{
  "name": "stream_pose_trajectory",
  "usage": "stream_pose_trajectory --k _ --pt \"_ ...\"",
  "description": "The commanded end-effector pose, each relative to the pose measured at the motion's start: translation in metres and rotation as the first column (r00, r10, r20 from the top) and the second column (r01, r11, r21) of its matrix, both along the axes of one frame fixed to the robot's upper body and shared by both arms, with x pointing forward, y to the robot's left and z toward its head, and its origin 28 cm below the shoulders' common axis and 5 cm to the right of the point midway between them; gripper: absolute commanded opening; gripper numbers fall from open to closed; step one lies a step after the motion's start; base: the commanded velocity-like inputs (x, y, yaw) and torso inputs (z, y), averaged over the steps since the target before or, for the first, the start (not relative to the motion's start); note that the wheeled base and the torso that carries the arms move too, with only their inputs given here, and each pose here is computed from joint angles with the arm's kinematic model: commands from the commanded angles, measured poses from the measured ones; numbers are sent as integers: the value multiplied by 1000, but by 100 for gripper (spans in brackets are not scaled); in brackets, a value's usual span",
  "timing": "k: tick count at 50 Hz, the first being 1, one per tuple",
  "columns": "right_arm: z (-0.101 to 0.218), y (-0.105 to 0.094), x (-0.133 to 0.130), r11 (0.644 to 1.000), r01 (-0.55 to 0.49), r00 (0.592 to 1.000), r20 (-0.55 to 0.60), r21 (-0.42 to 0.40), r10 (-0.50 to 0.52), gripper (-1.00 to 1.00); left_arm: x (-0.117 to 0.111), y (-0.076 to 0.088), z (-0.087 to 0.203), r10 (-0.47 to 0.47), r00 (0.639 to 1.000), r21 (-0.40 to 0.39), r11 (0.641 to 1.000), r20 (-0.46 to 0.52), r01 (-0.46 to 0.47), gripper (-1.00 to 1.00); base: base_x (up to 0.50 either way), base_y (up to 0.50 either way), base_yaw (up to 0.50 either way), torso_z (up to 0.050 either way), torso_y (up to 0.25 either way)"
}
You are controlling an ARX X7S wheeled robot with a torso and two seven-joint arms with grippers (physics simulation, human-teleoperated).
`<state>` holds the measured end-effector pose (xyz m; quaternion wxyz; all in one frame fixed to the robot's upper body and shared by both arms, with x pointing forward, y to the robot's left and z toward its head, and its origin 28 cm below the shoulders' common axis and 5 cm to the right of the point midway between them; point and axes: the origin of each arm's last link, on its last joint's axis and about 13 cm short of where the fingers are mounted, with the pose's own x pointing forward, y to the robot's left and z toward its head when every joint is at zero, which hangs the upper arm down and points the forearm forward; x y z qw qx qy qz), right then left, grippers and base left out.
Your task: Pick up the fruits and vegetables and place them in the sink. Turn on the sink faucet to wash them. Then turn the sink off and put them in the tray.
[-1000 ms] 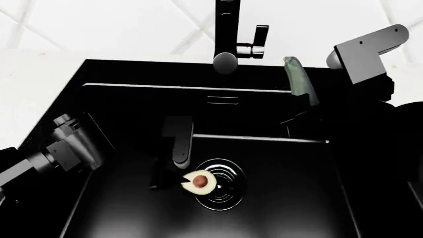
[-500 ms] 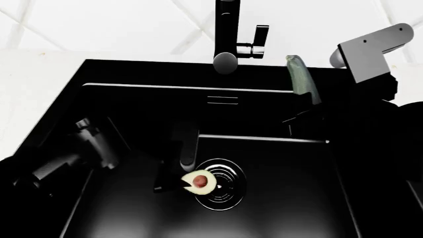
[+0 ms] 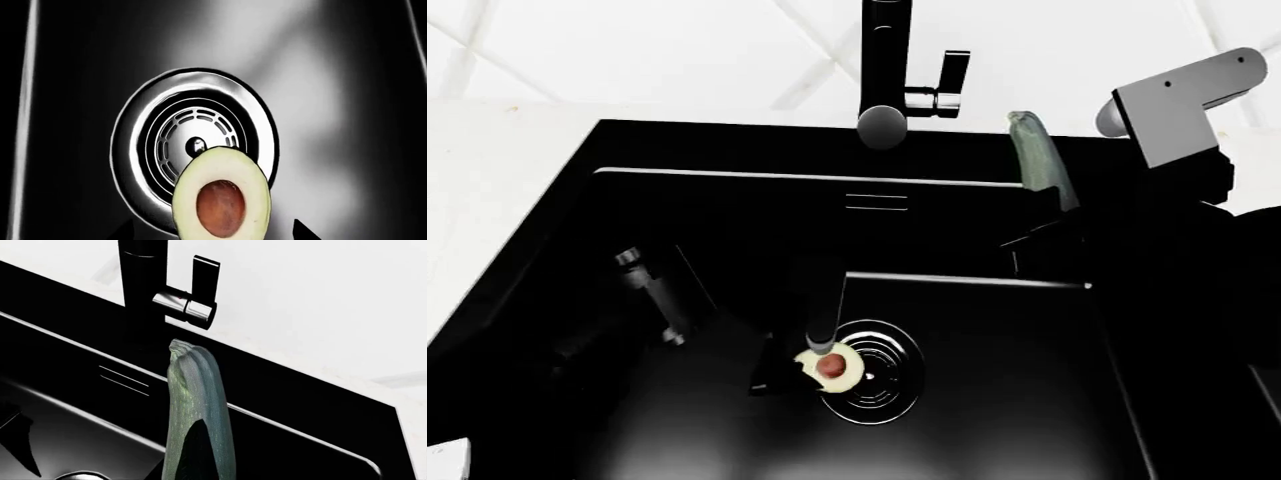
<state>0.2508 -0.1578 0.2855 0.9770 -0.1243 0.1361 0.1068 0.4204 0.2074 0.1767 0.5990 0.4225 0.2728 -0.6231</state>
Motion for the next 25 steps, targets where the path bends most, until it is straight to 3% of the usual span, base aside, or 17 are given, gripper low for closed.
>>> stream_pose_trajectory --k 1,25 --pt "0 -1 0 1000 6 1000 7 -4 -6 -100 5 -7 -7 -4 1000 13 1000 -15 5 100 0 0 0 0 0" --pt "-1 -3 -2 1000 12 1000 10 -2 -12 -100 4 -15 -24 -37 997 79 996 -74 43 100 0 0 0 0 0"
